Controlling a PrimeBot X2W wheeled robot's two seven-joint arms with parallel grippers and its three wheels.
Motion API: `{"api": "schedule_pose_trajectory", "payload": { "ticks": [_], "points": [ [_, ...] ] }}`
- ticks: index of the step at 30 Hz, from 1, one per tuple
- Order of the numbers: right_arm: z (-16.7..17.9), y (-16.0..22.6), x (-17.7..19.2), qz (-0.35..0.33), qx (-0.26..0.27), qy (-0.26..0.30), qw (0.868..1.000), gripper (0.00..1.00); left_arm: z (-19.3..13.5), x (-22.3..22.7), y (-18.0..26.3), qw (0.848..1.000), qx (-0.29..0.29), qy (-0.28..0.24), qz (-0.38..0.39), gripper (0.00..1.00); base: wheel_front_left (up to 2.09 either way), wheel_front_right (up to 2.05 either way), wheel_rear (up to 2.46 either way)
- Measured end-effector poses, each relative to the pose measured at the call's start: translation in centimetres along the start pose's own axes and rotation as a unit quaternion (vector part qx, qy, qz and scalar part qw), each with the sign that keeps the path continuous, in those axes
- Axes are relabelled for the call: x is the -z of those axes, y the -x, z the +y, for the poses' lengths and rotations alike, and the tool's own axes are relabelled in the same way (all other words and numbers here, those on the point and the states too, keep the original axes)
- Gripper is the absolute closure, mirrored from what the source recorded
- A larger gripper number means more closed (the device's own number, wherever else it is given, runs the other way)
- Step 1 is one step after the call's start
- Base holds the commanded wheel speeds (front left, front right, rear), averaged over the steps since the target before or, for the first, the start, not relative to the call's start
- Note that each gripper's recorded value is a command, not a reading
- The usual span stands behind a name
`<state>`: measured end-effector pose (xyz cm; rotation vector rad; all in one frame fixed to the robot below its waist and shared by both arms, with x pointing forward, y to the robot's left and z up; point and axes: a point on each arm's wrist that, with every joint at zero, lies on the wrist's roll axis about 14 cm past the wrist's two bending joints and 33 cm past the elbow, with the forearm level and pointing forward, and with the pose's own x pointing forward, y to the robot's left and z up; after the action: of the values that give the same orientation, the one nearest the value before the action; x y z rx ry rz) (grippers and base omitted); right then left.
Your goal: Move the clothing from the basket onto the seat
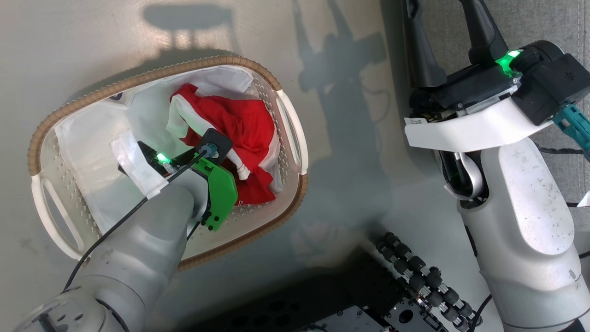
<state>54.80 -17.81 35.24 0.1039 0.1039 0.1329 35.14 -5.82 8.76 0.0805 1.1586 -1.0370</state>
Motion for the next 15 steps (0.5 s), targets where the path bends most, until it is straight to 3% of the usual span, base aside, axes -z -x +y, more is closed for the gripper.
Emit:
{"api": "schedule_pose_trajectory", "payload": {
  "ticks": [2, 4, 5, 15],
  "points": [
    [-0.01, -0.02, 0.06, 0.000, 0.000, 0.000, 1.000, 0.00, -0.05, 0.15, -0.02, 1.000, 0.001, 0.000, 0.004, 0.00, 0.00, 0.00, 0.00],
    [-0.04, -0.02, 0.09, 0.001, 0.001, 0.000, 1.000, 0.00, -0.13, 0.23, -0.01, 1.000, 0.001, 0.000, 0.007, 0.58, 0.00, 0.00, 0.00],
    [-0.05, -0.02, 0.07, 0.001, 0.001, 0.000, 1.000, 0.00, -0.17, 0.22, -0.01, 1.000, 0.002, 0.000, 0.007, 1.00, 0.00, 0.00, 0.00],
    [-0.32, -0.22, -0.57, -0.007, 0.004, 0.001, 1.000, 0.00, 0.17, -0.69, 0.32, 1.000, -0.001, 0.011, -0.015, 1.00, 0.00, 0.00, 0.00]
  ]
}}
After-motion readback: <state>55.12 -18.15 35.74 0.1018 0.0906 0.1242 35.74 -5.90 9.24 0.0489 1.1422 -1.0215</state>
